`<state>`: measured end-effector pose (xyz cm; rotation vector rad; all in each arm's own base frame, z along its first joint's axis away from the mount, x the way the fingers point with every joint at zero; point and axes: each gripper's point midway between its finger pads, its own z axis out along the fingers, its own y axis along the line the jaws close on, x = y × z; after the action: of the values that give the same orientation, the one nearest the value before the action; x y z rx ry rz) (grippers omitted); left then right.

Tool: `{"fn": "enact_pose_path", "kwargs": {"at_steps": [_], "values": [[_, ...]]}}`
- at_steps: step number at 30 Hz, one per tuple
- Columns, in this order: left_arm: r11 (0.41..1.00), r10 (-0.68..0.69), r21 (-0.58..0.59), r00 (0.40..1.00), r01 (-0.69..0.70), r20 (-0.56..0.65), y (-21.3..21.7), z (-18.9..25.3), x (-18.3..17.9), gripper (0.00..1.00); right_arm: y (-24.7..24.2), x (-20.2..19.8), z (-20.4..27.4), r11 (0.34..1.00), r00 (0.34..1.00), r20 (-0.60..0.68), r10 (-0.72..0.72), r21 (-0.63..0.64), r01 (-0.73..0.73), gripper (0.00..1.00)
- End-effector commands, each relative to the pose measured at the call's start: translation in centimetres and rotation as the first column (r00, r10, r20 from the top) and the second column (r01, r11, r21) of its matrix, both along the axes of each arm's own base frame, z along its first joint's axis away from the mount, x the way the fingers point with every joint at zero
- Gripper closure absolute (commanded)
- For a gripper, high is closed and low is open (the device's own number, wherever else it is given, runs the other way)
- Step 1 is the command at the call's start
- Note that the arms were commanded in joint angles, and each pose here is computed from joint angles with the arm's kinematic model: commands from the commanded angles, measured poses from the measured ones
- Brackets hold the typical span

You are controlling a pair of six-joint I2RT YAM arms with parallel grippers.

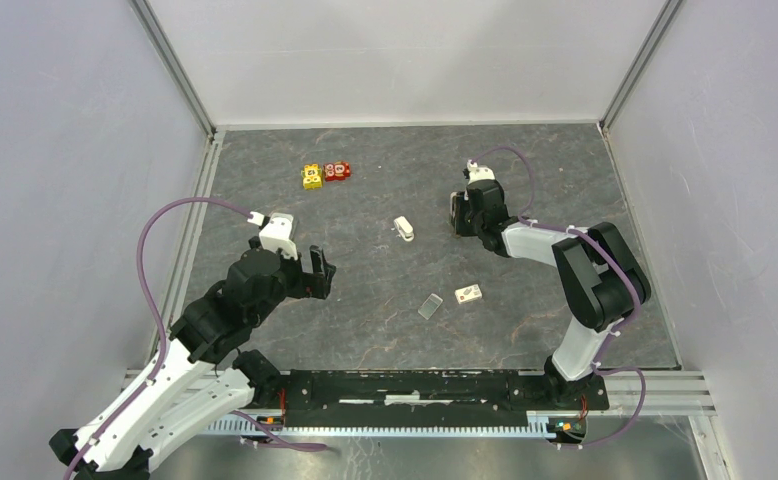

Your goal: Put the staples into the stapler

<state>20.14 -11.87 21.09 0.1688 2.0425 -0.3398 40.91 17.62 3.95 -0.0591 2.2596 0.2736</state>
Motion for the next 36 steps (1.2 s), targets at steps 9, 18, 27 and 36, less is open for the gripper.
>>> {"fn": "enact_pose_path", "kwargs": {"at_steps": [9,18,27,36], "values": [[0.999,0.012,0.037,0.999,-0.013,0.047,0.8,0.6,0.3,0.00,0.5,1.0,3.5,0.999,0.999,0.047,0.012,0.032,-0.013,0.70],[0.999,0.012,0.034,0.999,-0.014,0.051,0.8,0.7,0.3,0.00,0.2,1.7,5.6,1.000,0.996,0.084,-0.003,0.024,0.001,0.65],[0.999,0.017,0.037,0.998,-0.019,0.053,0.9,0.7,0.3,0.00,-0.3,3.2,4.7,1.000,0.995,0.094,-0.029,0.002,0.029,0.62],[0.999,0.022,0.044,0.998,-0.024,0.051,1.0,0.6,0.4,0.00,-1.0,3.4,4.1,0.998,0.992,0.105,-0.064,0.009,0.063,0.60]]}}
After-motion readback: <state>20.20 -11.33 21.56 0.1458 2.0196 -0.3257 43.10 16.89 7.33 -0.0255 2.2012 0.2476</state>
